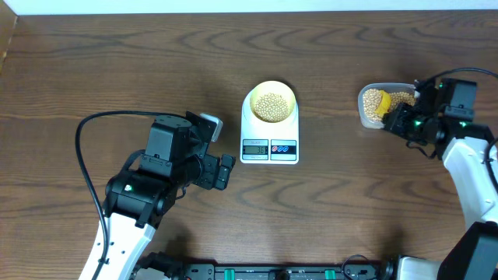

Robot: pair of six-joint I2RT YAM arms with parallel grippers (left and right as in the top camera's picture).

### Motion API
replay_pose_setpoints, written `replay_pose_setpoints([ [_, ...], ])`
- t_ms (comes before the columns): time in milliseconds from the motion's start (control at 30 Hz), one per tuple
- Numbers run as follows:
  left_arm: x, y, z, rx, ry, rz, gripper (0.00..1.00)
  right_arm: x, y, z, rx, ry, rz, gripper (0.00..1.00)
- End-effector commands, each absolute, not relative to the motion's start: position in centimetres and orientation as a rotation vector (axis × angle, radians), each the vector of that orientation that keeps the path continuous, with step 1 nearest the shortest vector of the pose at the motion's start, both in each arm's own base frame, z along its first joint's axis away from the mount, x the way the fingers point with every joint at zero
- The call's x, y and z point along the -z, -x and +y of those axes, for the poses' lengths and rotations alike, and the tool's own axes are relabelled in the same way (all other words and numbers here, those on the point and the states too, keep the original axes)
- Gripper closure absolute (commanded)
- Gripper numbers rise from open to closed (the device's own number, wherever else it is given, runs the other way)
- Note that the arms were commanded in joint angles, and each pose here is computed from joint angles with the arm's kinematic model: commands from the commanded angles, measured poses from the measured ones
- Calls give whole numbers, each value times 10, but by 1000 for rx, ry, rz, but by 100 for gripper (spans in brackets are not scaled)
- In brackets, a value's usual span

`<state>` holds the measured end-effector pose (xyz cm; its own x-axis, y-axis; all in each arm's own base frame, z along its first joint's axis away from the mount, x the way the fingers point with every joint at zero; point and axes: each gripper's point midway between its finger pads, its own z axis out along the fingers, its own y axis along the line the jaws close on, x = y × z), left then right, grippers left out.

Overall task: Scoop item into bowl and weigh 50g on scale
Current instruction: 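Move the right gripper back to the tub and scoop soybeans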

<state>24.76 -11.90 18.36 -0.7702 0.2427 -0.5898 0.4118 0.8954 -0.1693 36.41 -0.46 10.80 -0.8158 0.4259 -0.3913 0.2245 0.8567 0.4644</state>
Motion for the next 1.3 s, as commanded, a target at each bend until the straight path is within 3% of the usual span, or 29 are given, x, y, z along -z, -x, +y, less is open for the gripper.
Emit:
replay_pose_setpoints([
  [0, -182, -247, -118, 377, -472, 2482, 6, -109, -361, -2, -699, -562, 2518, 99],
  [233, -182, -247, -118, 377, -472, 2482, 6, -121, -358, -7, -877, -606, 2458, 99],
  [633, -182, -247, -118, 377, -472, 2482, 7, -118, -345, -43, -883, -800, 2422, 99],
  [1267, -182, -247, -118, 377, -472, 2482, 6, -184, -334, -60, -1410, -770, 2052, 99],
])
